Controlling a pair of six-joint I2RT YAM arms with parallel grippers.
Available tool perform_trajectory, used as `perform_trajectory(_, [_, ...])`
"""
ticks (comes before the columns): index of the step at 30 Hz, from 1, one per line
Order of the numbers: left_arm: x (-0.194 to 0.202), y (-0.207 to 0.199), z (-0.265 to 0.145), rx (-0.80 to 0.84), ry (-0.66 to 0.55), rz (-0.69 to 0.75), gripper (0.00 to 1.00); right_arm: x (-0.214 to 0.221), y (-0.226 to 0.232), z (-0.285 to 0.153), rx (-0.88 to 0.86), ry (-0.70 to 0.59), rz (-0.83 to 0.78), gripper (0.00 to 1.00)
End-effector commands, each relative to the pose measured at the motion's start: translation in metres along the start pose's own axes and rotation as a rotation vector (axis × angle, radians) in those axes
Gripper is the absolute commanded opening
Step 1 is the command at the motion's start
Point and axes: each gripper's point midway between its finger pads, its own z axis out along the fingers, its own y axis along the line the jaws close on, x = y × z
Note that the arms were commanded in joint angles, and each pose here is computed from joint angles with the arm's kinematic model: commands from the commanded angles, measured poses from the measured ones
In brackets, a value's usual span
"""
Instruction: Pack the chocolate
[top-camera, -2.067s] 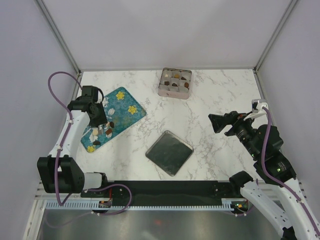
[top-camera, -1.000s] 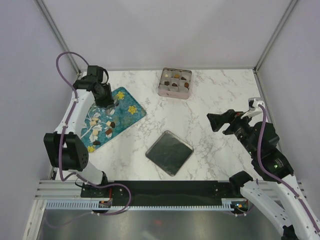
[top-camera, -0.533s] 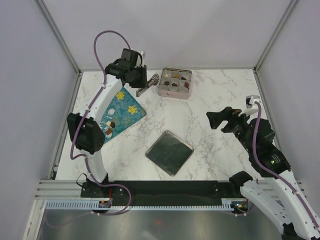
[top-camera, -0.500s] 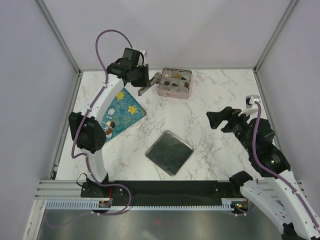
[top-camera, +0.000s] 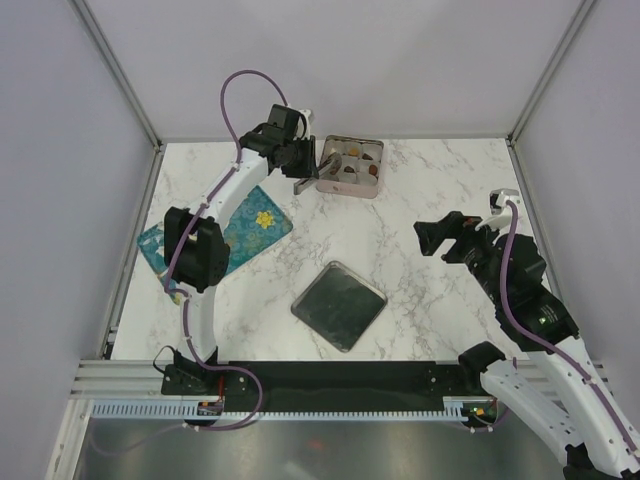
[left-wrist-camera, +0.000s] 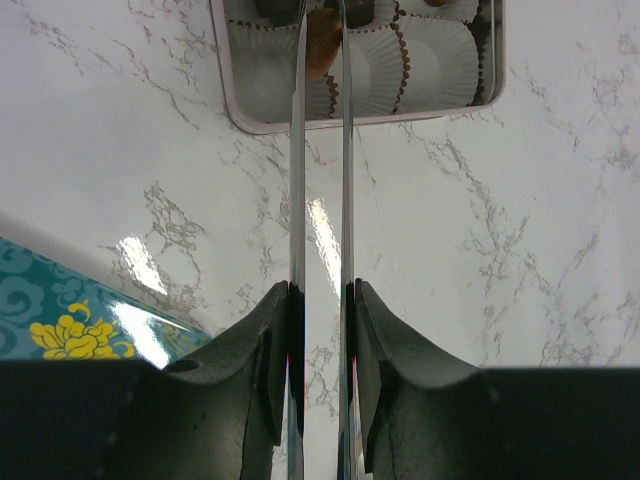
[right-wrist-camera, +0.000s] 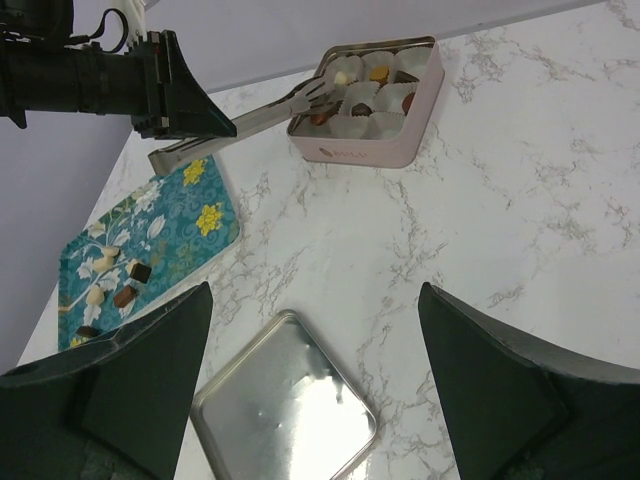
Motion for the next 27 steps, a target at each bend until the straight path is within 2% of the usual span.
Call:
perform_trajectory(1, [-0.016,-0.002,0.000,0.004,-0.073,0.040,0.28,-0.016,0.005,0.000,-0.006,-0.046,-0.006,0.92])
perform_trajectory(16, [-0.004,0.010,0.005,-0.049,-0.052,0.067,0.35,-0.013,0.006,0.004,-0.009,-0.038,-0.001,0.93])
perform_trajectory(27, [-0.004,0.006,-0.005,-0.048,-0.061,0.077,0.36,-0.014,0.006,0.003,-0.013,-0.041,0.003,0.93])
